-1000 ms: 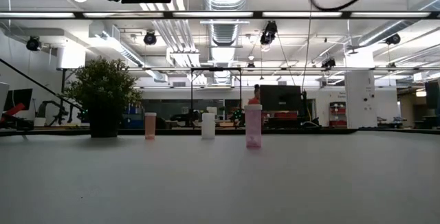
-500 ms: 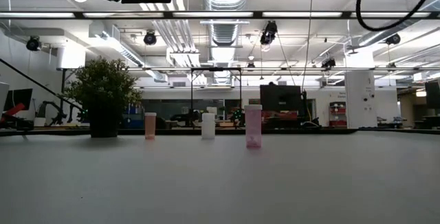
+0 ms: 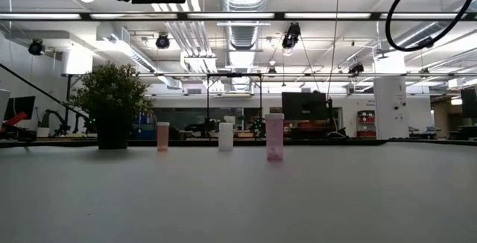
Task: Pick and place medicine bottles into bin by pill shape (circle, oval)
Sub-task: Put the transparent capsule bottle into the transparent bin, then put the white capsule bottle into the transparent bin
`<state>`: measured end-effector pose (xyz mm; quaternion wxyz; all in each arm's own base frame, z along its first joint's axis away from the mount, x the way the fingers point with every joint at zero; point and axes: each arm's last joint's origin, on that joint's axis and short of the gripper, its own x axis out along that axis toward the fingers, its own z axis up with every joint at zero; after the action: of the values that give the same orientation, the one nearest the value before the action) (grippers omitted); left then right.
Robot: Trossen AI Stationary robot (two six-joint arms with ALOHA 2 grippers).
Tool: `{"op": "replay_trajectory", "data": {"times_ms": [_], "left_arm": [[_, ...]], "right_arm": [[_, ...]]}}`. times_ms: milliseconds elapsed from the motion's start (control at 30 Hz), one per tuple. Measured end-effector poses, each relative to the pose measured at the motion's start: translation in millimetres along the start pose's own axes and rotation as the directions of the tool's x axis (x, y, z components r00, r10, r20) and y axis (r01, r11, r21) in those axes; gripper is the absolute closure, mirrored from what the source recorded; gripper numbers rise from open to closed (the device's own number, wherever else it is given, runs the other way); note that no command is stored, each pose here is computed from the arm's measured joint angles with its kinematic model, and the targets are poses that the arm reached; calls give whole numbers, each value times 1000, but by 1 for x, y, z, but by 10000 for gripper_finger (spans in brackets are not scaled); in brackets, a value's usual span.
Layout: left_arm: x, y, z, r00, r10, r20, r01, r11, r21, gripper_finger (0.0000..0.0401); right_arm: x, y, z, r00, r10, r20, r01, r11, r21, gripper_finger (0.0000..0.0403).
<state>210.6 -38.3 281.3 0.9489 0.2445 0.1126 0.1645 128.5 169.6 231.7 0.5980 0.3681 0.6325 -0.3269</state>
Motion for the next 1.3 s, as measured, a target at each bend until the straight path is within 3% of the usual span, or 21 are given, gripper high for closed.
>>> {"op": "replay_trajectory", "data": {"times_ms": [267,800,1033,1300], "left_arm": [[0,0,0,1000,0,0,0,1000,2,239],[0,0,0,1000,0,0,0,1000,3,239],[0,0,0,1000,0,0,0,1000,2,239],[0,0,0,1000,0,0,0,1000,2,239]], "right_arm": [[17,-2,2,1000,-4,10,4,1000,-3,268],[29,-2,3,1000,-7,8,7,1000,-3,208],[10,-1,1,1000,26,-15,-27,1000,-7,200],[-33,0,0,1000,7,21,-7,1000,14,200]]}}
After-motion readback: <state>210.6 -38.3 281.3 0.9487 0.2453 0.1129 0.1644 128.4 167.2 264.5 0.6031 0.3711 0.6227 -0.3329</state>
